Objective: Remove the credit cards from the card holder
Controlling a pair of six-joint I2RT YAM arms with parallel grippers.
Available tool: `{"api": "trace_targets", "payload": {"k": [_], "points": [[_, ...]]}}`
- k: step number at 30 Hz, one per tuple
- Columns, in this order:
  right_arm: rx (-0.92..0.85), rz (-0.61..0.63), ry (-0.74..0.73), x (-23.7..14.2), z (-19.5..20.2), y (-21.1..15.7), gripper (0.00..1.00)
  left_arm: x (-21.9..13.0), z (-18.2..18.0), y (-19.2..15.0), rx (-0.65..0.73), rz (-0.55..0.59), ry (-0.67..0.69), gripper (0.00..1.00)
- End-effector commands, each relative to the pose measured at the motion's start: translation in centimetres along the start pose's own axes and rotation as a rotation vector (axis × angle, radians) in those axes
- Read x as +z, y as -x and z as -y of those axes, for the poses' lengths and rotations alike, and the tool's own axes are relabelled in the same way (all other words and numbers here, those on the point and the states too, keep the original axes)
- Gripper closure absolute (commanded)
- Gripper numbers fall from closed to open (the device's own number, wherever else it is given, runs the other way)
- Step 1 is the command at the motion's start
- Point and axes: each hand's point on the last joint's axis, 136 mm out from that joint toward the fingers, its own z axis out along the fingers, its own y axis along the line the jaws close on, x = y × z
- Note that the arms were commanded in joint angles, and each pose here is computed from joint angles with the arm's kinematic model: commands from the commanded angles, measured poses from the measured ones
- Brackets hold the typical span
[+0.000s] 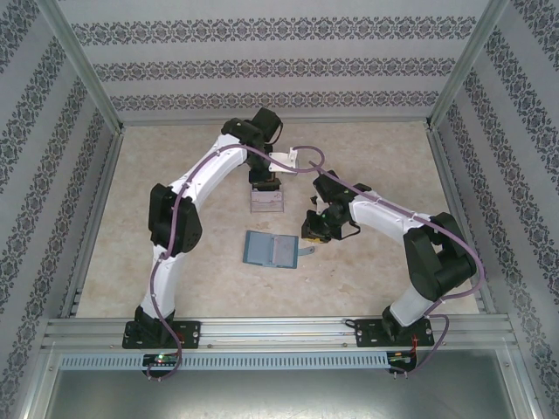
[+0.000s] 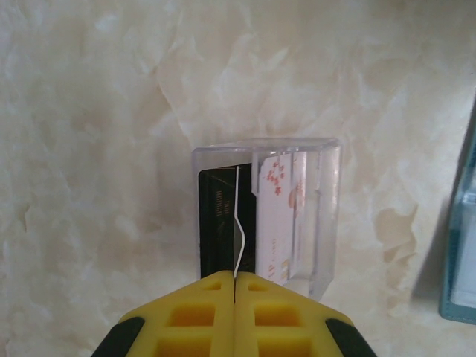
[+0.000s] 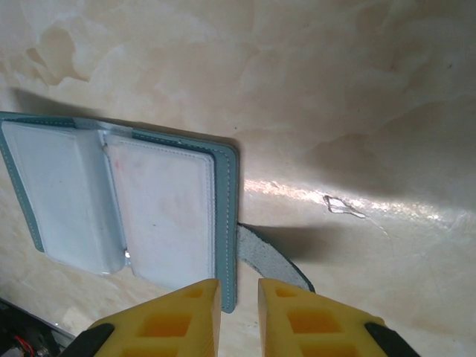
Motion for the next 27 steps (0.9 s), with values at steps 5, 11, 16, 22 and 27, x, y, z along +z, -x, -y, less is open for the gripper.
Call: {"api": "trace_targets", "payload": {"k": [5,11,16,22,27], "points": [[0.018,-0.006,-0.009,0.2,0.4,0.3,0.78,1.6,0.2,-1.3,0.039,-0.046,-0.065,1.0],[0.025,-0.017,-0.011,0.6,0.7,0.3,0.78,2.7,0.4,-2.0,0.022,-0.088,-0.106,1.0],[0.026,-0.026,-0.007,1.0,0.7,0.3,0.78,3.5,0.6,-2.6,0.024,-0.117,-0.121,1.0],[0.026,-0.031,-0.005,1.1,0.8,0.3,0.78,3.9,-0.9,-3.1,0.016,-0.159,-0.05,0.84],[0.025,-0.03,0.0,1.1,0.7,0.4,0.78,3.3,-2.5,-2.2,-0.003,-0.119,0.022,0.72]]}}
